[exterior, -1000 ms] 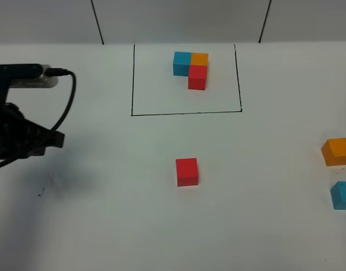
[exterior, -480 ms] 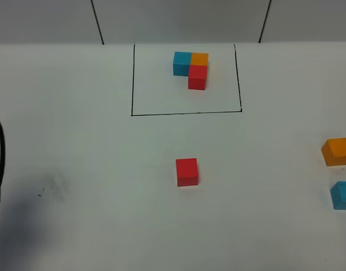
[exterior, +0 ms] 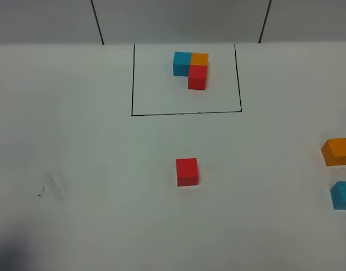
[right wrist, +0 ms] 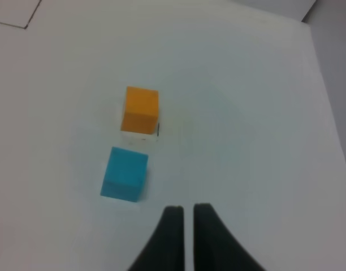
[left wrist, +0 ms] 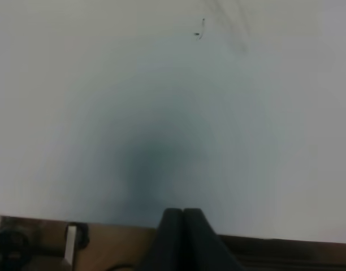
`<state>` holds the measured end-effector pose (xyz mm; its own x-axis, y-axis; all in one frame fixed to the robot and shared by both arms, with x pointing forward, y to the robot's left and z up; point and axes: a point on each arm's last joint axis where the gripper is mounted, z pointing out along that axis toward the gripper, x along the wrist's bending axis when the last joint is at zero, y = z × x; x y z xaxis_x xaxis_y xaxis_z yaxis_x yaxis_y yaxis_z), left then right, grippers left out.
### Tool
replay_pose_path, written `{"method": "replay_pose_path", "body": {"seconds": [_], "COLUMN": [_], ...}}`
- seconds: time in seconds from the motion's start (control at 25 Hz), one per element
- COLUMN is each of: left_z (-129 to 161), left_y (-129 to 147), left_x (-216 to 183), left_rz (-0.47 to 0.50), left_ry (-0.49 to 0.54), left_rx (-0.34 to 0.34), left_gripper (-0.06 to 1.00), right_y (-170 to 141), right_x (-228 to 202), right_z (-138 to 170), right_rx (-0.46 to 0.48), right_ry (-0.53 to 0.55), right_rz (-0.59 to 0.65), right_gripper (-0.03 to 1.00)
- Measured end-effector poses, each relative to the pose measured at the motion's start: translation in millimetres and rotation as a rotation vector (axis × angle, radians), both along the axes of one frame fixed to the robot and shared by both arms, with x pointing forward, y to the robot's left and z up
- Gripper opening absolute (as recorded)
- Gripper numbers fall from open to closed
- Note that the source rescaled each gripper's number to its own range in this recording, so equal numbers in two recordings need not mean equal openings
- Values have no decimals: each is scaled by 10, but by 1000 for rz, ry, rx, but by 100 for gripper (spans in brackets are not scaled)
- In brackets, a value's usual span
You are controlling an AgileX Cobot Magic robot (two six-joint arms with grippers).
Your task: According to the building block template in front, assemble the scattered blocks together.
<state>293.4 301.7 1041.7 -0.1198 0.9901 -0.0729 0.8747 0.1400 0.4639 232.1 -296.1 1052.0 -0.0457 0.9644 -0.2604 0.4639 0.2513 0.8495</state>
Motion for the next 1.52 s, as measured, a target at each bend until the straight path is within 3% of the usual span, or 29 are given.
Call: {"method": "replay_pose_path", "body": {"seconds": [0.28, 0.76, 1.08, 1.52], "left_z": [34, 42, 71, 69], "left_y": [-10, -17, 3, -26], "left_x": [-189, -238, -481, -645], "left_rz": [12, 8, 23, -93], "left_ry": [-106, -137, -293, -405], "left_rx": [11, 12, 69, 65], "left_gripper": [0, 0, 0, 0], "right_y": [0, 0, 0, 0], "right_x": [0, 0, 0, 0], "right_z": [0, 0, 0, 0], "right_rx": [0, 0, 0, 0], "right_ry": [0, 0, 0, 0], "right_rz": [0, 0, 0, 0], "right_gripper": [0, 0, 0, 0]}}
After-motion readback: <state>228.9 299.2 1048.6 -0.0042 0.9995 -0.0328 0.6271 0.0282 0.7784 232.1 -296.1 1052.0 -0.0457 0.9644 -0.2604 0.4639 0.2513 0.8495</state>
